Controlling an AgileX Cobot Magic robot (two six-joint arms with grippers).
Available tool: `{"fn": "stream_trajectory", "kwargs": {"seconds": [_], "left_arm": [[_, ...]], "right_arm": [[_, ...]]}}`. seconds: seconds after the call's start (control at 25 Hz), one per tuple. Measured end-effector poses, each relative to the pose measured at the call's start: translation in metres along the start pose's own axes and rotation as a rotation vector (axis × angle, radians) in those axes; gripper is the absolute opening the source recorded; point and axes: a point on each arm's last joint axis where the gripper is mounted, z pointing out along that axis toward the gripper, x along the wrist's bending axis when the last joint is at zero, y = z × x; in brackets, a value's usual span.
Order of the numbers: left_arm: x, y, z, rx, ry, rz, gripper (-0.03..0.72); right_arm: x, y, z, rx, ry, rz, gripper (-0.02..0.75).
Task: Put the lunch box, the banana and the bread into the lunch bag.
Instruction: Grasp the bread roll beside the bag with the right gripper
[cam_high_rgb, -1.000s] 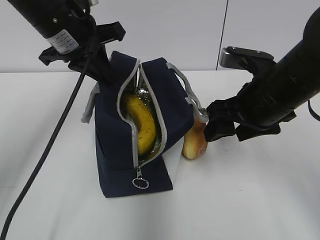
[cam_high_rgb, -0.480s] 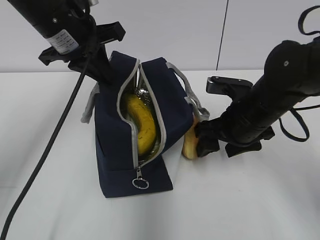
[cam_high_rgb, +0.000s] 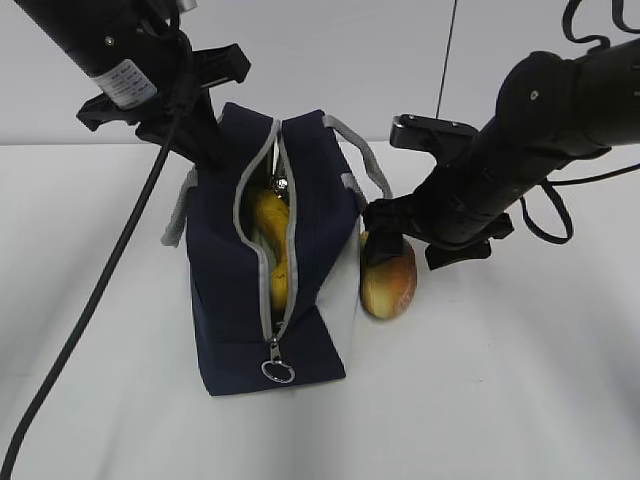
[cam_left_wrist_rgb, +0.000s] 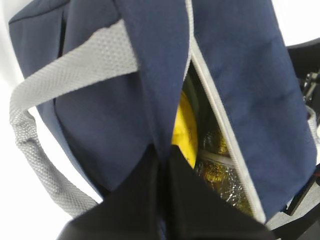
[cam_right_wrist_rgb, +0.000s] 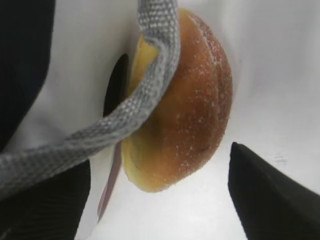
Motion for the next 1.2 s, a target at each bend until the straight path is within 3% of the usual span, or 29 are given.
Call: {"fn": "stream_trajectory", "kwargs": {"seconds": [0.32,0.56,0.76,1.04,1.2], "left_arm": [[0.0,0.0,0.0,0.001,0.002,0.001,0.0],[0.0,0.0,0.0,0.002,0.002,0.001,0.0],[0.0,0.0,0.0,0.004,0.002,0.001,0.0],[0.0,0.0,0.0,0.005,0.002,0.001,0.0],[0.0,0.0,0.0,0.005,0.002,0.002,0.0]], "right_arm": [[-0.006,0.014,0.02,0.032,0.0,0.021,0.656],[-0.025,0.02,0.033,0.048,-0.016,0.072,0.656],[-0.017,0.02,0.041,0.071,-0.005,0.056,0.647],[-0.017,0.019,0.04,0.092,-0.004,0.049,0.471],[-0.02,0.018,0.036,0.11,-0.049,0.021,0.456]]}}
